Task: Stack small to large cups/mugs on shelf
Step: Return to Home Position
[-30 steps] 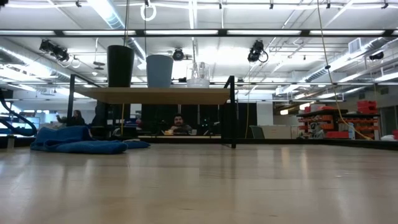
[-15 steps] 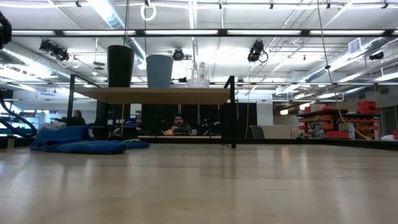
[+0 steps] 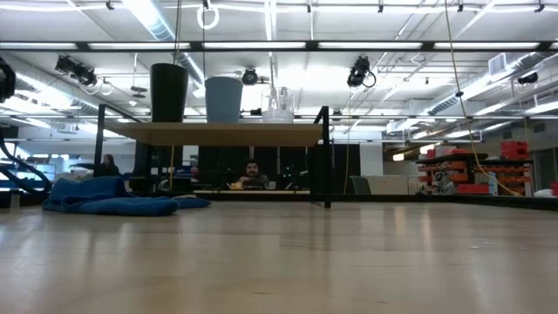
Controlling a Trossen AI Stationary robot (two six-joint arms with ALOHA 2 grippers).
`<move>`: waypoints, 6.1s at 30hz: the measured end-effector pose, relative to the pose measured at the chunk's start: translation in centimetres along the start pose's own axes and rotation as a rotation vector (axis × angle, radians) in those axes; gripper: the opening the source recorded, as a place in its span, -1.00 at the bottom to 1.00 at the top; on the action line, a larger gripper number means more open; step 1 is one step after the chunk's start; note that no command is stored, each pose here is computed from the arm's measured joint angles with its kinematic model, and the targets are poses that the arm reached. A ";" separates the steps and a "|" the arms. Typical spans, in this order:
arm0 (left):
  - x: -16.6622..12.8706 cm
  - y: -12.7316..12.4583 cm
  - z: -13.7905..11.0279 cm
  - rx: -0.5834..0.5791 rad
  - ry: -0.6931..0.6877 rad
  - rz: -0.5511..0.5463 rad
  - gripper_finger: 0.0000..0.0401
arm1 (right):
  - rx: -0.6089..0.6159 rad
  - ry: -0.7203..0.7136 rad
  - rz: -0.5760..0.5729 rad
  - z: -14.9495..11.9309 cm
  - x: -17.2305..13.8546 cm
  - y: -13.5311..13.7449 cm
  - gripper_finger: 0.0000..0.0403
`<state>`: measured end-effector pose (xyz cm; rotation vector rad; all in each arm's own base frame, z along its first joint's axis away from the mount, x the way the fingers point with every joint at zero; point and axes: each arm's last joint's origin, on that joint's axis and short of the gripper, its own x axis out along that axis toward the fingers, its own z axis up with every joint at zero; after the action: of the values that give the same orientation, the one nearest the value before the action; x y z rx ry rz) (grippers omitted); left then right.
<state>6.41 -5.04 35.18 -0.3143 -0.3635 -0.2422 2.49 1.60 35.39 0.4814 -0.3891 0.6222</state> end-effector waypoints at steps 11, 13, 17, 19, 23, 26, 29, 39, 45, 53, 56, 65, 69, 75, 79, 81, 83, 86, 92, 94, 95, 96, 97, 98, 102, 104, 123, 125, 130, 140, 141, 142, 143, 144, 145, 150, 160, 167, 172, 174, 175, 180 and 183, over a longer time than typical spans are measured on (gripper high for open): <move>-1.9 1.4 1.1 -0.012 -0.034 0.001 -0.26 | -0.011 -0.048 0.003 0.7 -1.5 -0.1 -0.94; -2.1 1.5 1.2 -0.006 -0.034 0.001 -0.26 | -0.013 -0.049 0.002 0.7 -1.8 -0.1 -0.94; -2.6 1.9 1.5 -0.013 -0.048 0.000 -0.28 | -0.012 -0.058 -0.006 0.8 -2.4 -0.2 -0.94; -2.9 2.1 1.7 -0.015 -0.053 0.000 -0.29 | -0.012 -0.059 -0.012 0.9 -2.7 -0.2 -0.94; -3.6 2.7 2.1 -0.028 -0.078 0.002 -0.30 | -0.014 -0.056 -0.014 0.8 -2.7 -0.2 -0.94; -4.1 3.0 2.2 -0.028 -0.077 0.002 -0.29 | -0.009 -0.049 -0.018 0.8 -2.8 -0.3 -0.94; -4.6 3.3 2.4 -0.031 -0.091 0.003 -0.27 | -0.005 -0.053 -0.028 0.8 -2.8 -0.3 -0.94; -5.9 4.3 2.9 -0.042 -0.122 0.007 -0.31 | -0.004 -0.054 -0.033 0.8 -2.8 -0.3 -0.94; -5.9 4.3 2.6 -0.025 -0.100 0.003 -0.29 | -0.007 -0.054 -0.034 0.8 -2.8 -0.3 -0.94; -5.0 3.5 -1.8 -0.044 -0.116 -0.037 -0.26 | -0.015 -0.057 -0.055 -0.7 -2.3 -0.7 -0.94; -4.9 3.3 -4.2 -0.080 -0.111 -0.045 -0.28 | -0.002 -0.071 -0.081 -3.6 -1.6 -1.6 -0.94; -5.0 3.3 -8.5 -0.110 -0.115 -0.045 -0.28 | 0.075 -0.168 -0.045 -10.1 -1.5 -3.4 -0.94; -5.1 3.3 -9.6 -0.138 -0.107 -0.046 -0.26 | 0.087 -0.181 -0.034 -11.6 -1.9 -3.9 -0.94; -5.3 3.4 -10.7 -0.166 -0.104 -0.047 -0.30 | 0.097 -0.179 -0.033 -12.1 -2.0 -4.1 -0.94; -5.3 3.5 -11.2 -0.189 -0.096 -0.048 -0.31 | 0.094 -0.166 -0.038 -12.2 -1.9 -4.1 -0.94; -5.4 3.5 -11.7 -0.198 -0.084 -0.047 -0.30 | 0.091 -0.163 -0.039 -12.3 -1.9 -4.1 -0.94; -5.4 3.5 -11.8 -0.204 -0.085 -0.044 -0.29 | 0.092 -0.163 -0.039 -12.3 -1.9 -4.1 -0.94; -5.4 3.5 -11.8 -0.192 -0.084 -0.037 -0.27 | 0.094 -0.149 -0.043 -12.4 -1.9 -4.1 -0.94; -5.4 3.5 -12.4 -0.138 -0.025 -0.033 -0.27 | 0.075 -0.014 -0.088 -13.7 -1.8 -4.5 -0.94; -5.4 3.5 -12.8 -0.110 0.007 -0.032 -0.29 | 0.055 0.045 -0.113 -14.3 -1.9 -4.7 -0.94; -5.4 3.5 -13.1 -0.082 0.032 -0.031 -0.29 | 0.045 0.068 -0.126 -14.5 -1.9 -4.8 -0.94; -5.4 3.5 -13.4 -0.052 0.059 -0.031 -0.30 | 0.028 0.089 -0.136 -14.8 -1.9 -4.9 -0.94; -5.4 3.5 -13.7 -0.029 0.085 -0.030 -0.30 | 0.001 0.112 -0.142 -15.0 -1.9 -4.9 -0.94; -5.4 3.5 -14.0 -0.006 0.115 -0.030 -0.31 | -0.027 0.139 -0.148 -15.2 -2.0 -5.0 -0.94; -5.7 3.7 -15.3 0.065 0.230 -0.027 -0.31 | -0.144 0.249 -0.169 -16.2 -2.2 -5.3 -0.94; -5.8 3.7 -15.7 0.092 0.270 -0.026 -0.30 | -0.210 0.323 -0.177 -16.8 -2.4 -5.5 -0.94; -6.0 3.8 -16.4 0.145 0.335 -0.025 -0.30 | -0.396 0.538 -0.234 -18.5 -2.9 -6.3 -0.94; -6.0 3.8 -16.4 0.144 0.335 -0.025 -0.29 | -0.395 0.538 -0.234 -18.5 -2.9 -6.3 -0.94; -5.9 3.8 -16.4 0.143 0.333 -0.025 -0.27 | -0.395 0.538 -0.234 -18.5 -2.9 -6.3 -0.94; -5.9 3.8 -16.4 0.140 0.328 -0.025 -0.29 | -0.395 0.538 -0.234 -18.5 -2.9 -6.3 -0.94; -5.9 3.8 -16.4 0.140 0.328 -0.025 -0.28 | -0.395 0.538 -0.234 -18.5 -2.9 -6.3 -0.94; -5.9 3.8 -16.4 0.140 0.328 -0.025 -0.28 | -0.395 0.538 -0.234 -18.5 -2.9 -6.3 -0.94; -5.9 3.8 -16.4 0.140 0.328 -0.025 -0.27 | -0.395 0.538 -0.234 -18.5 -2.9 -6.3 -0.94; -5.9 3.8 -16.4 0.140 0.328 -0.025 -0.26 | -0.395 0.538 -0.234 -18.5 -2.9 -6.3 -0.94; -5.9 3.8 -16.4 0.140 0.328 -0.025 -0.26 | -0.394 0.538 -0.234 -18.5 -2.9 -6.3 -0.94; -5.9 3.8 -16.4 0.140 0.327 -0.025 -0.28 | -0.394 0.538 -0.234 -18.5 -2.9 -6.3 -0.94; -5.9 3.8 -16.4 0.139 0.326 -0.025 -0.30 | -0.394 0.538 -0.234 -18.5 -2.9 -6.3 -0.94; -5.9 3.8 -16.4 0.139 0.326 -0.025 -0.28 | -0.394 0.538 -0.234 -18.5 -2.9 -6.3 -0.94; -5.9 3.8 -16.4 0.139 0.326 -0.025 -0.31 | -0.394 0.538 -0.234 -18.5 -2.9 -6.3 -0.94; -5.9 3.8 -16.4 0.139 0.326 -0.025 -0.31 | -0.394 0.538 -0.234 -18.5 -2.9 -6.3 -0.94; -5.9 3.8 -16.4 0.139 0.326 -0.025 -0.30 | -0.394 0.538 -0.234 -18.5 -2.9 -6.3 -0.94; -5.9 3.8 -16.4 0.138 0.326 -0.025 -0.27 | -0.394 0.538 -0.234 -18.5 -2.9 -6.3 -0.94; -5.9 3.8 -16.4 0.139 0.326 -0.026 -0.26 | -0.394 0.538 -0.234 -18.5 -2.9 -6.3 -0.94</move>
<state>7.19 -6.08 17.43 -0.1292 -0.0614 -0.2867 8.03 5.71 16.93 -0.0276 0.0613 0.4110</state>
